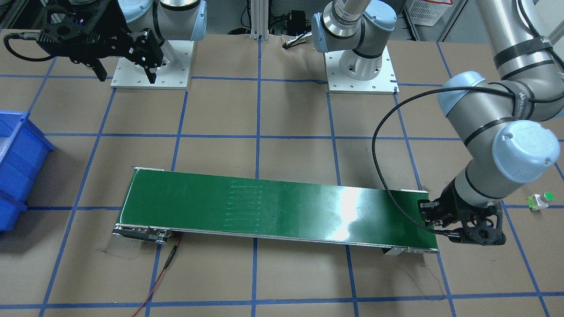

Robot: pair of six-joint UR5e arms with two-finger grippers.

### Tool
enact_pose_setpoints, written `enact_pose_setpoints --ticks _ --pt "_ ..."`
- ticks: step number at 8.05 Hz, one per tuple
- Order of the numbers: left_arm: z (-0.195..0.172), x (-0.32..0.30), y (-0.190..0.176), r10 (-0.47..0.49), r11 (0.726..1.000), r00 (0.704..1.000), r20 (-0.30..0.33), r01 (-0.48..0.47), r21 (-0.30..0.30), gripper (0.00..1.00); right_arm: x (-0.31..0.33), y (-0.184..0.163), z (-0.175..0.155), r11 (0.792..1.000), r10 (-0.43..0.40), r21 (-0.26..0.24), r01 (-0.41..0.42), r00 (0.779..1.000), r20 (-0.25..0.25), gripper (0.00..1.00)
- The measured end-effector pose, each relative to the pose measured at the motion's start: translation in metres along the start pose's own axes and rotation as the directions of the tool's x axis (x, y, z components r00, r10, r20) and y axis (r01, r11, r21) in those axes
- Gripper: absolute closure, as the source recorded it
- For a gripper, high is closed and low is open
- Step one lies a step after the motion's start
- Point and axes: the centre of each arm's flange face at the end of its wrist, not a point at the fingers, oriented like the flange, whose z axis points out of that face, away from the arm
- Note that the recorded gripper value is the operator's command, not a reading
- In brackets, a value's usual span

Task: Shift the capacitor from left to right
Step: 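Lower the capacitor onto the belt and open the left gripper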

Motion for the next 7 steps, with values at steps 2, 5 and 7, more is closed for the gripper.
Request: enact_pose_setpoints --ticks 2,5,7 --pt "0.03 0.007 -0.004 0.045 0.999 0.999 -0.003 -0.045 -0.001 1.0 0.0 0.0 0.0 1.0 0.0 0.0 0.0 1.0 0.0 0.0" --pt "0.066 0.017 0.006 0.051 0.997 0.998 -0.024 -0.052 -0.049 1.0 0.0 0.0 0.0 1.0 0.0 0.0 0.0 1.0 0.0 0.0" --pt "0.073 0.021 0.01 0.023 0.998 0.999 -0.027 -0.024 -0.055 0.56 0.0 0.0 0.001 1.0 0.0 -0.001 0.0 1.0 0.0 0.0"
